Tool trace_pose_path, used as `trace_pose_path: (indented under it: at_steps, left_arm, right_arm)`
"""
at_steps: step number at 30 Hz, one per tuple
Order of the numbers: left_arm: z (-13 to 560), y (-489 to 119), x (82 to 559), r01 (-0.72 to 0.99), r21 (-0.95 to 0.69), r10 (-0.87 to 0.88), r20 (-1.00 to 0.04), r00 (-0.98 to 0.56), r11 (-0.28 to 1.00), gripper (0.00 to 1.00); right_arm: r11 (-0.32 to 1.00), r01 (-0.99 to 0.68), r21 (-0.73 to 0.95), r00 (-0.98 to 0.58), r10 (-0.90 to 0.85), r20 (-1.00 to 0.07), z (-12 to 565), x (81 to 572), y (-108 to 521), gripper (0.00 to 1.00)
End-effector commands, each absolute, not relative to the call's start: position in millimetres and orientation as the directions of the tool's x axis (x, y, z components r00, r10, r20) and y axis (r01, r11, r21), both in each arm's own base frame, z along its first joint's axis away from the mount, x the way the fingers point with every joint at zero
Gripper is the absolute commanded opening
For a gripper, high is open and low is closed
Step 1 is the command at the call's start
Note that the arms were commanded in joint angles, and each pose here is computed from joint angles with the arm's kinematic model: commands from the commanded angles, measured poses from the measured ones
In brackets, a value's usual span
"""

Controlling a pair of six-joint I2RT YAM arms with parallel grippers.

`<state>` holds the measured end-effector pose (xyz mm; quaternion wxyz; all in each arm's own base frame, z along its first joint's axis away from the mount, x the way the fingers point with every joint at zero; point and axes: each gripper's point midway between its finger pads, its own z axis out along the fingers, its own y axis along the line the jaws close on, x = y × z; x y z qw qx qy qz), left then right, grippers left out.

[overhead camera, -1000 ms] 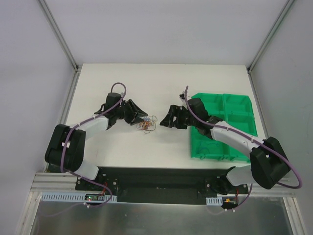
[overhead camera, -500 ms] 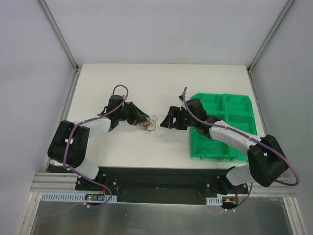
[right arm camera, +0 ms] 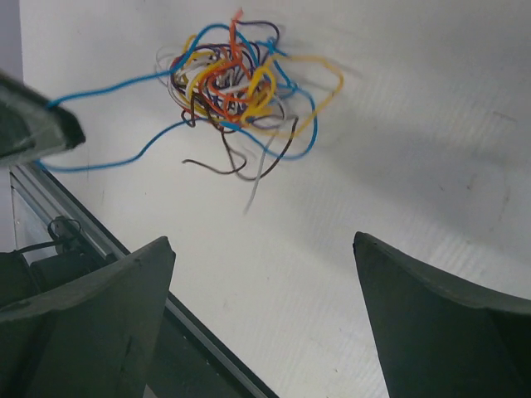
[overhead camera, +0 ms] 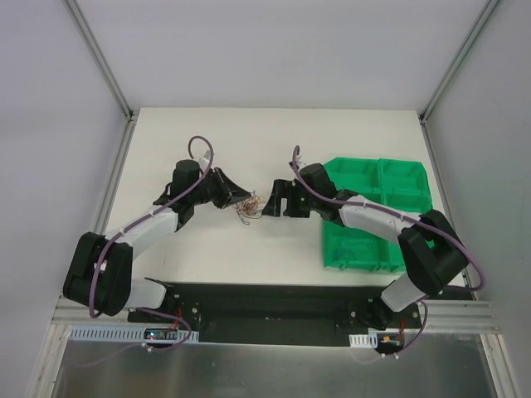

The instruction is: Untangle the cables

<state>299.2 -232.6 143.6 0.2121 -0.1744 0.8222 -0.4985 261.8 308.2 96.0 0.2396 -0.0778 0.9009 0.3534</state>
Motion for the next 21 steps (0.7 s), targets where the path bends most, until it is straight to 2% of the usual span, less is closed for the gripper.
trace_pose_path:
  at_steps: [1, 9, 13, 17, 21]
  left_arm:
    - [172.0, -239.8, 277.0, 0.117, -0.901, -0.383, -0.291, -0.876, 0.417, 0.0]
    - [238.9, -249.1, 245.9, 0.358, -0.879, -0.296, -0.45, -0.843, 0.316, 0.0]
    - [271.6, -247.5, 240.2, 0.442, -0.85, -0.307, -0.519, -0.797, 0.288, 0.0]
    - [318.2, -246.9, 239.5, 0.533, -0.803, -0.317, -0.596, -0.738, 0.269, 0.0]
    - [387.8, -245.9, 235.8, 0.639, -0.731, -0.332, -0.68, -0.654, 0.241, 0.0]
  right_arm:
    - [0.66, -0.371, 0.653, -0.843, 0.056, -0.536, 122.1, 282.7, 343.7, 0.92]
    - [0.582, -0.336, 0.741, -0.85, 0.152, -0.504, 125.6, 295.3, 394.3, 0.92]
    - [0.584, -0.353, 0.731, -0.86, 0.104, -0.499, 108.8, 276.1, 416.9, 0.91]
    - [0.631, -0.337, 0.698, -0.868, 0.079, -0.49, 77.5, 258.2, 416.8, 0.87]
    - [0.714, -0.289, 0.637, -0.871, 0.08, -0.485, 49.3, 263.4, 400.3, 0.8]
